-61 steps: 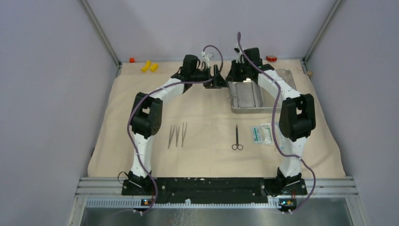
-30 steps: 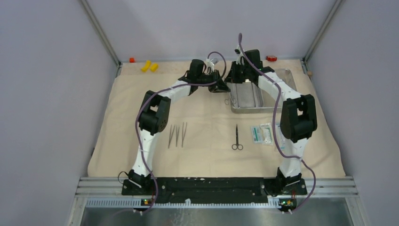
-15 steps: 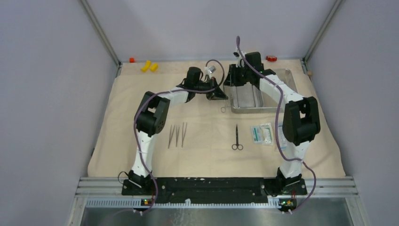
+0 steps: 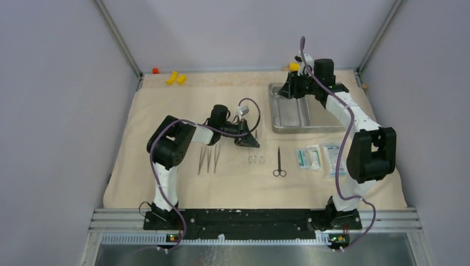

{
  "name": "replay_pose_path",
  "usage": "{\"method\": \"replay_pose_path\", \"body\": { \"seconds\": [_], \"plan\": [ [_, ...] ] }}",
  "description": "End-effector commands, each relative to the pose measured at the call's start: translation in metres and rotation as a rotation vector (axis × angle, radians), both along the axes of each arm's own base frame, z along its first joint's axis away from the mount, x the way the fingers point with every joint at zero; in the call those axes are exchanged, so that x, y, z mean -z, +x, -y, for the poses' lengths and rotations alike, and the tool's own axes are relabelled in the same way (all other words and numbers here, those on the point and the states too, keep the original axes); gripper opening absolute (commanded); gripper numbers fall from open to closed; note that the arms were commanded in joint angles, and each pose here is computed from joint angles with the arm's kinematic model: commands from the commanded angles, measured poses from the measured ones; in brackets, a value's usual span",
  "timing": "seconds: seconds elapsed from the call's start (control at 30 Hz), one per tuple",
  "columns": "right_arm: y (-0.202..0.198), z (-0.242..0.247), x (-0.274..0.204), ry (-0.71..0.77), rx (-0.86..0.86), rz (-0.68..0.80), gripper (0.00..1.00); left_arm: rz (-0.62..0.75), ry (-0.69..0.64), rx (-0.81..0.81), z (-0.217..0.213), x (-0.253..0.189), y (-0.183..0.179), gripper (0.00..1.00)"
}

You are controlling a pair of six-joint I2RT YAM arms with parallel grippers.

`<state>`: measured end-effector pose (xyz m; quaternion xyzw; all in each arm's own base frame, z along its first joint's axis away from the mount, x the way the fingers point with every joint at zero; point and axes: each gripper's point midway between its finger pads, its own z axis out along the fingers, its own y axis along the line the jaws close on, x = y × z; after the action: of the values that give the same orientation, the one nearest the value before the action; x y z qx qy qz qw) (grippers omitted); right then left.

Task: Open and lay out the surgical kit
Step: Place the medical item in the surgical kit.

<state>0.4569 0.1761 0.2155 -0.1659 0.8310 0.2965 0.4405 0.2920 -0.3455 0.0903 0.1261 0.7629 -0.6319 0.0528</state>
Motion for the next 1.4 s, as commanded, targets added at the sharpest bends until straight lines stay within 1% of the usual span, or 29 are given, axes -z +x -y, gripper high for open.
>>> {"method": "replay_pose_path", "body": {
  "seconds": [0.0,0.1,0.37,0.53,0.63,0.8,1.13,1.37],
  "plan": [
    [-0.020,-0.005,0.001,-0.025,-0.097,0.039,0.42,0.169,-0.072,0.078,0.002,-0.025,-0.023,0.00],
    [-0.026,-0.005,0.007,-0.026,-0.102,0.026,0.42,0.170,-0.047,0.068,0.001,-0.015,-0.027,0.00],
    [-0.050,-0.001,0.016,-0.065,-0.154,0.041,0.41,0.196,0.030,0.018,0.001,0.002,-0.018,0.00],
    [-0.075,-0.001,0.024,-0.078,-0.221,0.034,0.41,0.170,0.058,-0.002,0.000,0.014,-0.016,0.00],
    [-0.084,0.003,0.031,-0.099,-0.224,0.032,0.41,0.155,0.067,-0.002,-0.001,0.019,-0.017,0.00],
    [-0.089,0.007,0.037,-0.119,-0.216,0.035,0.41,0.137,0.075,0.003,-0.003,0.025,-0.021,0.00],
    [-0.089,0.005,0.050,-0.112,-0.225,0.007,0.41,0.090,0.091,0.001,-0.006,0.035,-0.029,0.01],
    [-0.090,0.004,0.052,-0.105,-0.232,0.001,0.40,0.057,0.109,-0.002,-0.005,0.046,-0.027,0.05]
  ]
}}
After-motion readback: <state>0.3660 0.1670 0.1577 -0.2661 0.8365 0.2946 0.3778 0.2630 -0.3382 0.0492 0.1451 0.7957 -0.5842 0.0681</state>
